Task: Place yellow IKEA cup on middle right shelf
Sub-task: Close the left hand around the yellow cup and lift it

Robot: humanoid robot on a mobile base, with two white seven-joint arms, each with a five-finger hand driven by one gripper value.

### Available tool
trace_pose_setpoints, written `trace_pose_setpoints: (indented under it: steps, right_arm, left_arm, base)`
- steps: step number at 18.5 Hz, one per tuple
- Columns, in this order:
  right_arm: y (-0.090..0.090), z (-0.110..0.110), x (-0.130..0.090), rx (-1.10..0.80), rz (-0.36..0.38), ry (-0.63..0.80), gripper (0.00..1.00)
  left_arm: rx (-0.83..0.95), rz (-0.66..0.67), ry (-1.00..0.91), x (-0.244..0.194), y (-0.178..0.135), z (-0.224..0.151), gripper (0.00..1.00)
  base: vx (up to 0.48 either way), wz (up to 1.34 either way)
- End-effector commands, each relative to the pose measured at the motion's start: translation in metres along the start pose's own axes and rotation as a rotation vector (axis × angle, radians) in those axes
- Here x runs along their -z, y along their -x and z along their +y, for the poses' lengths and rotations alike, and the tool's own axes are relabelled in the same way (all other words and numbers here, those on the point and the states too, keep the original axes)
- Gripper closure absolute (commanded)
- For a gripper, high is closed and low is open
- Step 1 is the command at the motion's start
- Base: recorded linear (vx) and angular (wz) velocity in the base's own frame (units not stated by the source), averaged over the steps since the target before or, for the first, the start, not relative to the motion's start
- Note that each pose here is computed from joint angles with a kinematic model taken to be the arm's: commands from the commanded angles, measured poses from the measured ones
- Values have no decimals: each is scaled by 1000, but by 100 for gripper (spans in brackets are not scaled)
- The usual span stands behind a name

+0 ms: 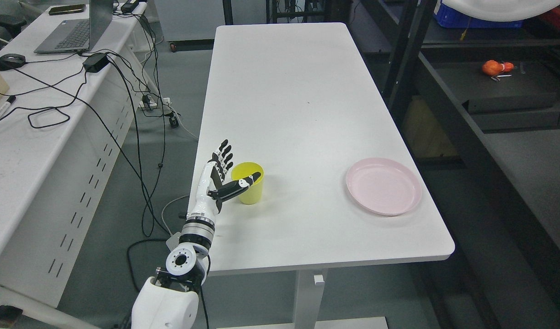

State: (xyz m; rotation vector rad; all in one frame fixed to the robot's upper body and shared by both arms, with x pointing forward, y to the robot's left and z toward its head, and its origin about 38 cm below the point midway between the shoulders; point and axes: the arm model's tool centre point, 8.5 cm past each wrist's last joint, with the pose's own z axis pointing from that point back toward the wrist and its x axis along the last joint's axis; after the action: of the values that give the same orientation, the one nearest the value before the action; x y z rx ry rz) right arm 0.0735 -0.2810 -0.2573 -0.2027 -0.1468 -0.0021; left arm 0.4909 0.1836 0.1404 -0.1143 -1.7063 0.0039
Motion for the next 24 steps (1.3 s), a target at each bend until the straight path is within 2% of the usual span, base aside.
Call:
trace_pose_setpoints:
  steps: [1,6,11,13,16,17,19,22,24]
  right_arm:
    - [8,-10,1,4,14,13,1]
    - [9,-10,1,3,15,13,1]
    - [9,-10,1,3,15,13,1]
    - [9,-10,1,3,15,13,1]
    - [9,-10,1,3,15,13,1]
    - [9,-10,1,3,15,13,1]
    - [9,-10,1,3,15,13,1]
    - [9,-10,1,3,15,13,1]
    - [9,-10,1,3,15,13,1]
  left_arm:
    - [56,92,58,-3,31,-13,1]
    - [58,147,25,-5,49,-1,1]
    - [57,145,3,3,46,7,1]
    - [59,142,4,5,44,7,7]
    - [59,144,0,3,45,9,24]
    - [57,141,-1,2,46,10,33]
    - [34,115,-35,2,43,20,55]
    - [-2,-15,-103,0,30,43,96]
    - [-12,-83,-114,-2,21,46,100]
  base:
    - [0,0]
    - [0,0]
    - [0,0]
    - [0,0]
    - [0,0]
    - [0,0]
    - [0,0]
    - [0,0]
    - [0,0]
